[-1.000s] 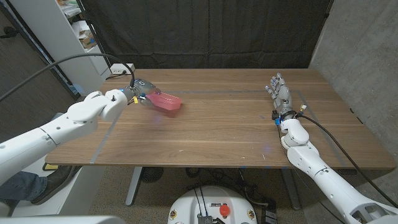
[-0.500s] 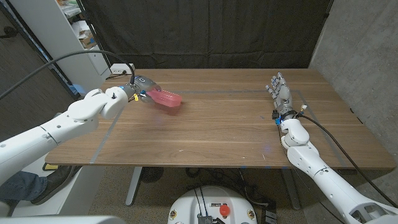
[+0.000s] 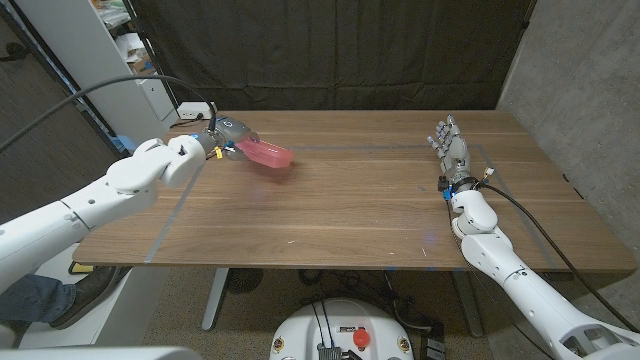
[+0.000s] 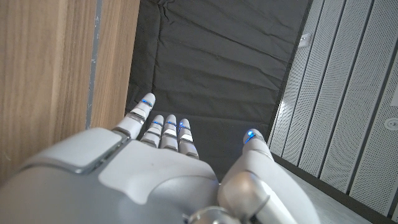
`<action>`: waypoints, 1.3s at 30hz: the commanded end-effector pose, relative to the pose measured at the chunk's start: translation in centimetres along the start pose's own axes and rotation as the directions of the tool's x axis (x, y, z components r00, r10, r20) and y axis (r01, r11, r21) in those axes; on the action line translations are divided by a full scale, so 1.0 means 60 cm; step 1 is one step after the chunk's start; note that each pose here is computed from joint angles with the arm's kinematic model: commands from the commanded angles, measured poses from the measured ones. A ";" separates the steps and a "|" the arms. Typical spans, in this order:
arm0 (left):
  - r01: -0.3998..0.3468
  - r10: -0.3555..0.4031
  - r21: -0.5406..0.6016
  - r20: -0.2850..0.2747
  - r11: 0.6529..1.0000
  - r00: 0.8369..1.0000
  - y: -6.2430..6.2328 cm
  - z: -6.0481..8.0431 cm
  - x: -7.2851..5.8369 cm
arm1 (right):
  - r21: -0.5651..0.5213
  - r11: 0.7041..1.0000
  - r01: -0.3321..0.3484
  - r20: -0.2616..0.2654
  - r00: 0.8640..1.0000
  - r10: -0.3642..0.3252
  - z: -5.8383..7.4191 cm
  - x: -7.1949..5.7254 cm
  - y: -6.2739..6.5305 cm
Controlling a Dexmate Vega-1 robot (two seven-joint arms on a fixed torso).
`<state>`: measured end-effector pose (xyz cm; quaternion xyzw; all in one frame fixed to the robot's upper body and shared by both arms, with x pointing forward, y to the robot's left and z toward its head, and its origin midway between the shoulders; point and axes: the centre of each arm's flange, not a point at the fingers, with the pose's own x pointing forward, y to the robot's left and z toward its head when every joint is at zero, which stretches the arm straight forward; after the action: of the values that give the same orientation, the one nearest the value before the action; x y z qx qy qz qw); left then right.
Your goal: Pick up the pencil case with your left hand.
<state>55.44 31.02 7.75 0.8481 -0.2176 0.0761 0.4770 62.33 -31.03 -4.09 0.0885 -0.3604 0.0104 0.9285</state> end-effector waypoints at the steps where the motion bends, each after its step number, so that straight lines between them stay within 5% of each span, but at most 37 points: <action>1: -0.020 0.020 -0.001 -0.009 1.000 1.000 0.019 -0.002 -0.020 | 0.005 1.000 -0.002 0.002 1.000 0.002 0.001 0.002 -0.002; 32: -0.106 0.107 0.047 -0.022 0.993 0.994 0.093 -0.005 -0.043 | 0.015 1.000 -0.008 0.031 0.999 0.008 0.011 -0.003 -0.005; 39: -0.112 0.113 0.045 -0.019 0.993 0.993 0.097 -0.005 -0.046 | 0.016 1.000 -0.013 0.036 0.999 0.013 0.014 0.000 -0.003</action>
<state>51.15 29.71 10.92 0.8453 -0.2513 0.1116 0.4581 61.81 -31.41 -3.75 0.0929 -0.3735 0.0153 0.9228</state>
